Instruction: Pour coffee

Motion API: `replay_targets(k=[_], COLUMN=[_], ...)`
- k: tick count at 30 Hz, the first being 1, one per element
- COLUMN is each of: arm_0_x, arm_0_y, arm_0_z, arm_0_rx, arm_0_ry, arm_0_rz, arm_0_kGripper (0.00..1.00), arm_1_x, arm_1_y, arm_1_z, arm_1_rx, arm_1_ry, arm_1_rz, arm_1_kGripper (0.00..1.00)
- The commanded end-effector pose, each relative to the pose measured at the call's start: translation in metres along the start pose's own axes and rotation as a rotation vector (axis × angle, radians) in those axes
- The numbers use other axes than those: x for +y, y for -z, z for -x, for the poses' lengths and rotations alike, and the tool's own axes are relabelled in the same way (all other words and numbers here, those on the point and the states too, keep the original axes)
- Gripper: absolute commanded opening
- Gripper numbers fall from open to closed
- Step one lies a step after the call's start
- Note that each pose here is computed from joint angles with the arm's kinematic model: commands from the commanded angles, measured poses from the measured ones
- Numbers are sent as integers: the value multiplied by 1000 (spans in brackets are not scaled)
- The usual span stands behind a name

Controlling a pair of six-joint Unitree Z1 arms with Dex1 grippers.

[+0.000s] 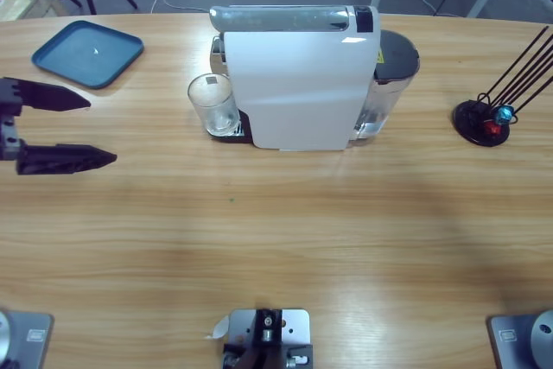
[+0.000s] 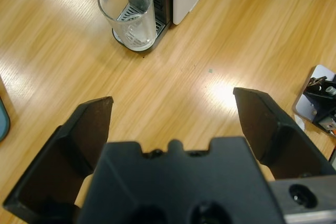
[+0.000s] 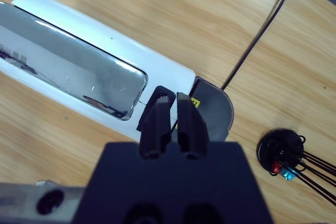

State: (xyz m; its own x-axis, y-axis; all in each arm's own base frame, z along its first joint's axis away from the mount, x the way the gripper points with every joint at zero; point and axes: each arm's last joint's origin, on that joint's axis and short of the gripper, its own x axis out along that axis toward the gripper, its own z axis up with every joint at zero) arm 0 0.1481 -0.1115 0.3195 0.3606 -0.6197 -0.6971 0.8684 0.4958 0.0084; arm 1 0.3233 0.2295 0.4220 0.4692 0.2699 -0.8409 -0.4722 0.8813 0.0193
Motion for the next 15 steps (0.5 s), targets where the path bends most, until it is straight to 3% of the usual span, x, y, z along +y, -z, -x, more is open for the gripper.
replay_targets(k=[1, 15], arm_0_x=[2, 4], arm_0_y=[8, 9], arm_0_z=[-15, -20], arm_0_rx=[46, 49], arm_0_ry=[8, 6], arm_0_rz=[17, 21], arm_0_kGripper=[1000, 1000], arm_1_x=[8, 11], arm_1_y=[3, 2], arm_1_z=[-23, -40], arm_1_rx=[72, 99], arm_1_ry=[-8, -10], arm_1_rz=[37, 43], arm_1_kGripper=[0, 0])
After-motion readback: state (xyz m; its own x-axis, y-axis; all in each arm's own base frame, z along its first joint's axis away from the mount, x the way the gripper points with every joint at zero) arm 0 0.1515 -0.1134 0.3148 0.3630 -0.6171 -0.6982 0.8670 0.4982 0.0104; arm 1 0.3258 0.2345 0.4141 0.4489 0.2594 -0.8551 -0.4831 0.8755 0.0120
